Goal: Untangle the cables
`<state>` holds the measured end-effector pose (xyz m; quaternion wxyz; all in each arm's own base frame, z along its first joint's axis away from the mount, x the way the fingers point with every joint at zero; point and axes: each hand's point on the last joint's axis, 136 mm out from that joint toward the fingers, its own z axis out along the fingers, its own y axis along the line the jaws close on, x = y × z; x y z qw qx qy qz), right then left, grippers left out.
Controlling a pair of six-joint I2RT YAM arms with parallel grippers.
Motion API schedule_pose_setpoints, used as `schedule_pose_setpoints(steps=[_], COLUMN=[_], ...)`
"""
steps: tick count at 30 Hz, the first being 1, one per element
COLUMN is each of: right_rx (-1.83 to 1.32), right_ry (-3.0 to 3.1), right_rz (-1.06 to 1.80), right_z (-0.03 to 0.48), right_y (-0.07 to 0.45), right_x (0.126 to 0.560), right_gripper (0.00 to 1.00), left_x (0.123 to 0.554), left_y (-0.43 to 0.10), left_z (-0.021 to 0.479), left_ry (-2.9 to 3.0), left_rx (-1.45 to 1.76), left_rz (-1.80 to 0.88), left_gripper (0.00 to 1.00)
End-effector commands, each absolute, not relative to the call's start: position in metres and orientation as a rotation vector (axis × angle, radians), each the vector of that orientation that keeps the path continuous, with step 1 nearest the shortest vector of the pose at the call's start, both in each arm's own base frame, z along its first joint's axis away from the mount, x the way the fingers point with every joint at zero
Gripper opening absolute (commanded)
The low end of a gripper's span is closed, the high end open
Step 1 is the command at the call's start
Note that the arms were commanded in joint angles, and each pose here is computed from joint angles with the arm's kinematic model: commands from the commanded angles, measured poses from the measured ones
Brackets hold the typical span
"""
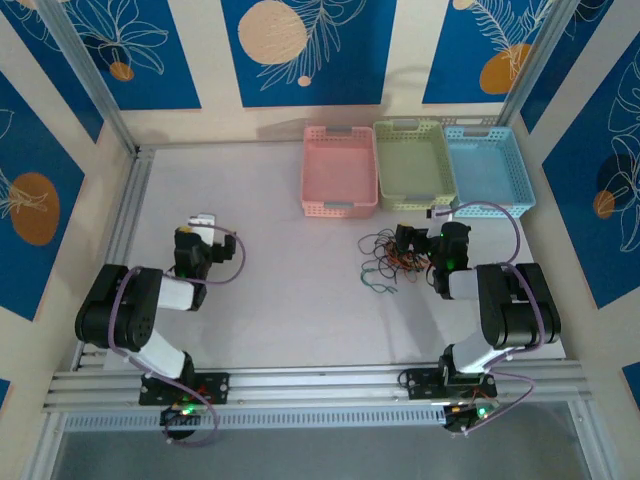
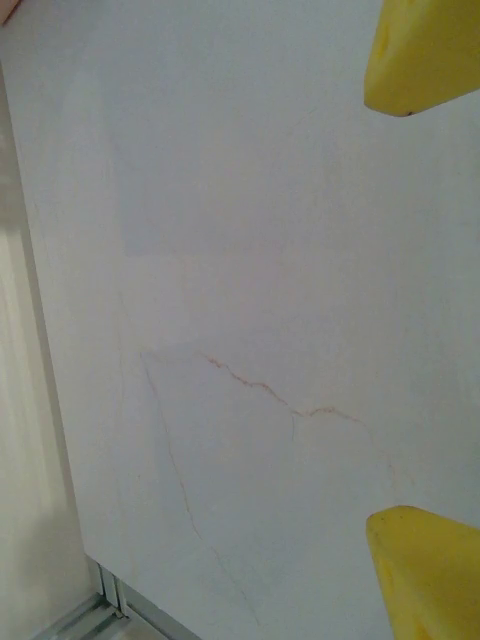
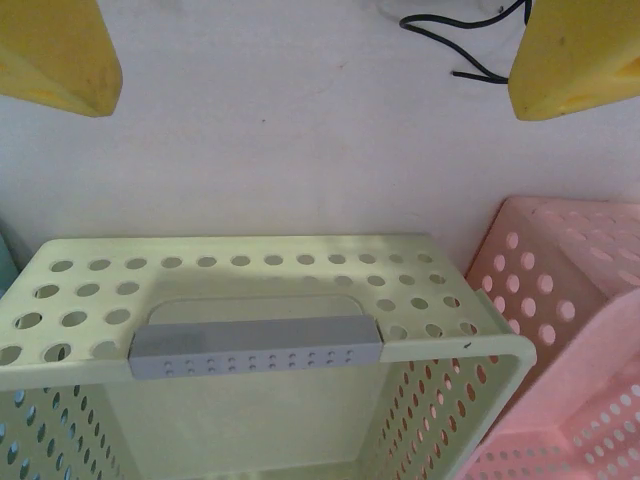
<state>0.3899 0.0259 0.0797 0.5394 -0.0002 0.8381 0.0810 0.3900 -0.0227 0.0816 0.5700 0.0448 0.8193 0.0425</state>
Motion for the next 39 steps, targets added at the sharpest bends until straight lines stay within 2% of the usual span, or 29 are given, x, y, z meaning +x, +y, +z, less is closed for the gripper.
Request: schedule_pose_setpoints(steps=[1,26,32,36,39], right_rx=[-0.027,-0.026,-0.026,-0.009,-0.024], right_ry=[1.956,1.956,1.958,1.946,1.961], right_rz=[0.196,0.198,0.205,0.160,0.107], right_z=[0.093,0.093,0.093,0.097,0.118], right_y=[0.027,0.027,0.027,0.024,0.030], right_x=[0.396,0.396,0.397,0.397,0.392], right_gripper=[0.99,0.99,0.99,0.99,0.99], left_x=[0.395,0.391,0.363,0.343,0.318], left_y=[-0.024,-0.014,-0.014,-0.017,-0.011], left_z=[0.092,0.098,0.157,0.206,0.241], left_ry=[1.895,1.868,1.771,1.754,1.784], left_rx=[0.115,0.057,0.014,-0.129,-0.300], left_rz=[0.082,0.125,0.165,-0.010,-0.127], left_gripper=[1.00,1.00,1.00,1.00,1.00])
